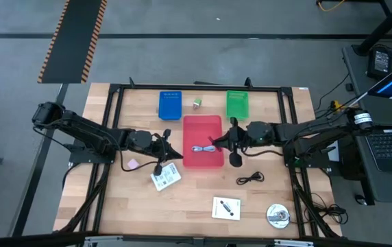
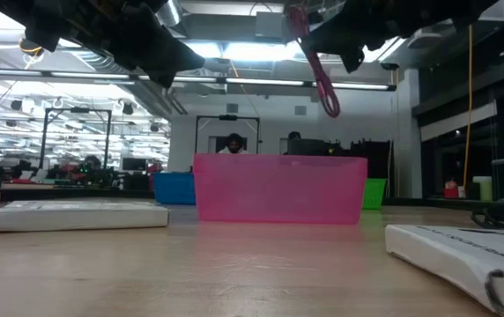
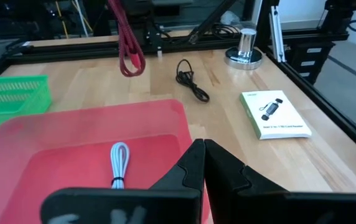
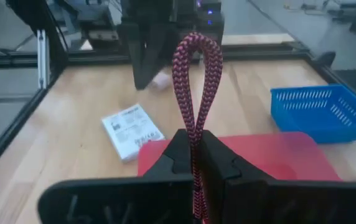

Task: Pick and place items into bin
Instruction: Put the pink charger cable into the red bin

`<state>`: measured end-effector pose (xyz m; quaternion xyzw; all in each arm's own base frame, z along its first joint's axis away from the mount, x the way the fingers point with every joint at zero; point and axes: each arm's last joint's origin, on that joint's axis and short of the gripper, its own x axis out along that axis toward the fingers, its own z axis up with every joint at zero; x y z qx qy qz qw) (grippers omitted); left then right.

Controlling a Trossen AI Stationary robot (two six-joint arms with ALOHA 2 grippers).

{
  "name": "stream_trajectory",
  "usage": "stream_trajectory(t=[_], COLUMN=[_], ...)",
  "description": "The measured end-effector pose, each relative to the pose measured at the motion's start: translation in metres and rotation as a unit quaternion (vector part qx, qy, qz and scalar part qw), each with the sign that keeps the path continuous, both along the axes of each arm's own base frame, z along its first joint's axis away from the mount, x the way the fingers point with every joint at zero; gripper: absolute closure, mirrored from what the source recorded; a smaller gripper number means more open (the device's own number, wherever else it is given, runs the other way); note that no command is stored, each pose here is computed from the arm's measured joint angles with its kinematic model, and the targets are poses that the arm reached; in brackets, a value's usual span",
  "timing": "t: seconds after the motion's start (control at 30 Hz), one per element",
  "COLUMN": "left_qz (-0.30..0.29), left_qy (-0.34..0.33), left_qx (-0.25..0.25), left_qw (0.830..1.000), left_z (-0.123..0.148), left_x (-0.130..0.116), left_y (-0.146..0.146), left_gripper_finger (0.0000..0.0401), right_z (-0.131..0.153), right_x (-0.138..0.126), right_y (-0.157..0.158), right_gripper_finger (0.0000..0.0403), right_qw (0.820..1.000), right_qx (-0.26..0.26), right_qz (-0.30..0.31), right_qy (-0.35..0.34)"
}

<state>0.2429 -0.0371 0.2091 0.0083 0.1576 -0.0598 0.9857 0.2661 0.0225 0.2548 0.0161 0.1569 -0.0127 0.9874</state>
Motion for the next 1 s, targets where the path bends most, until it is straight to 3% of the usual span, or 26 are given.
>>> stream_trajectory(t=[0.23,0.53,0.83,1.0], left_qz=[0.0,0.0,0.0,0.0], left_qy=[-0.002,-0.004,-0.006,-0.006], left_qx=[0.0,0.0,-0.001,-0.001], left_qw=[1.0,1.0,1.0,1.0], left_z=[0.0,0.001,0.001,0.001], left_x=[0.0,0.0,0.0,0.0], left_y=[0.0,0.0,0.0,0.0], left_gripper_finger=[0.0398,0.0398,0.0398,0.0398], right_z=[-0.007,-0.011,-0.017,-0.03], right_x=[0.005,0.034,0.058,0.072], right_y=[0.0,0.0,-0.035,-0.052], right_gripper_finger=[0.0403,0.0403,0.0403,0.0403], right_qw=[1.0,1.0,0.993,0.979], right_qx=[0.016,0.003,0.024,0.045], right_qz=[-0.006,-0.007,-0.076,-0.112], right_qy=[0.008,0.015,0.084,0.167])
